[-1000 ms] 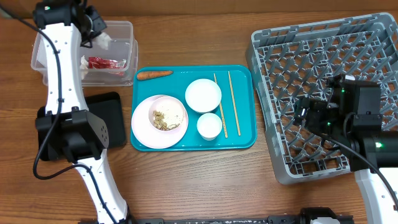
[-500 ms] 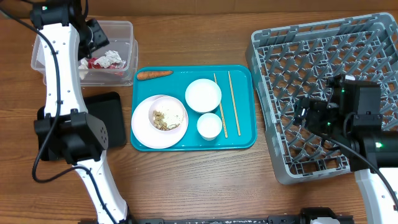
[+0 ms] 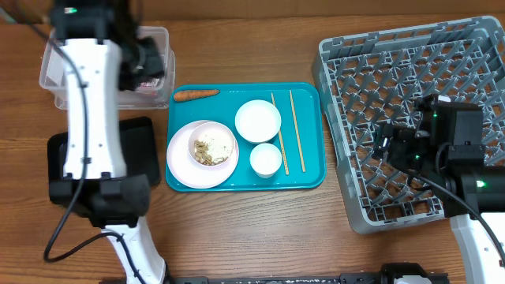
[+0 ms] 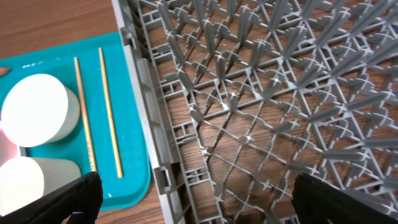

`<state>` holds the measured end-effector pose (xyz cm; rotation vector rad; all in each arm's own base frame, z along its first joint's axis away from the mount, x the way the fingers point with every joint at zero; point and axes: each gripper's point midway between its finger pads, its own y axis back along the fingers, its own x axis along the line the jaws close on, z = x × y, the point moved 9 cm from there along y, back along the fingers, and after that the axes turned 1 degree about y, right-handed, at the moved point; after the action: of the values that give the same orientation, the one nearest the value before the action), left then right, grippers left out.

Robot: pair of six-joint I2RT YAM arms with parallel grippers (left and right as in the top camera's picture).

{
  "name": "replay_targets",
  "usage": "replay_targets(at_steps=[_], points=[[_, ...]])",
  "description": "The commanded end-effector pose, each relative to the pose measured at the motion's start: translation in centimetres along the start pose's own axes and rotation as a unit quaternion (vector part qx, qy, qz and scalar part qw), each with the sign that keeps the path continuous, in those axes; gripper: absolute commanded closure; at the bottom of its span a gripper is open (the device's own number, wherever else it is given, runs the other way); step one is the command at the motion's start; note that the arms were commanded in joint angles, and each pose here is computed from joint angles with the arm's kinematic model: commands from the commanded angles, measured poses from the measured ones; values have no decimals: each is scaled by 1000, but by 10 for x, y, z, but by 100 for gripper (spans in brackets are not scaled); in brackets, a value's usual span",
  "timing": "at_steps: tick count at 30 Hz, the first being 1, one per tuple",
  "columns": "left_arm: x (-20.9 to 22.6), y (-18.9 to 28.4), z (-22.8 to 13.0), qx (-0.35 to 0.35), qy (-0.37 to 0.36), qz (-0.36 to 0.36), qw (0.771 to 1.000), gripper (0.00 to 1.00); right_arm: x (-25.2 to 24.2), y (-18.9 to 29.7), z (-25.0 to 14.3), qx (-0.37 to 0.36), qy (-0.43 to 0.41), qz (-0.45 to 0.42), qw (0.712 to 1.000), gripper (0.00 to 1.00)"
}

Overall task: Sort waste into correct bins and load items into the dishwasher
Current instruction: 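Move the left gripper over the tray and grasp the white cup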

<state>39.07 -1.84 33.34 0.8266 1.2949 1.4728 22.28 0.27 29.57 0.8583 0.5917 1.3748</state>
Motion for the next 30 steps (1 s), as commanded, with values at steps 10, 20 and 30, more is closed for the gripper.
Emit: replay_targets(at_steps=[10,20,30], points=[[-45,29,-110,32,-118,16,992,48,-2,8,5,-14,0,-12,1000,0],[-46,-17,-138,-2,-137,2,991,35,-2,8,7,-18,0,-11,1000,0],[-93,-99,-141,62,-219,-71,971,43,-1,8,7,-20,0,-11,1000,0]])
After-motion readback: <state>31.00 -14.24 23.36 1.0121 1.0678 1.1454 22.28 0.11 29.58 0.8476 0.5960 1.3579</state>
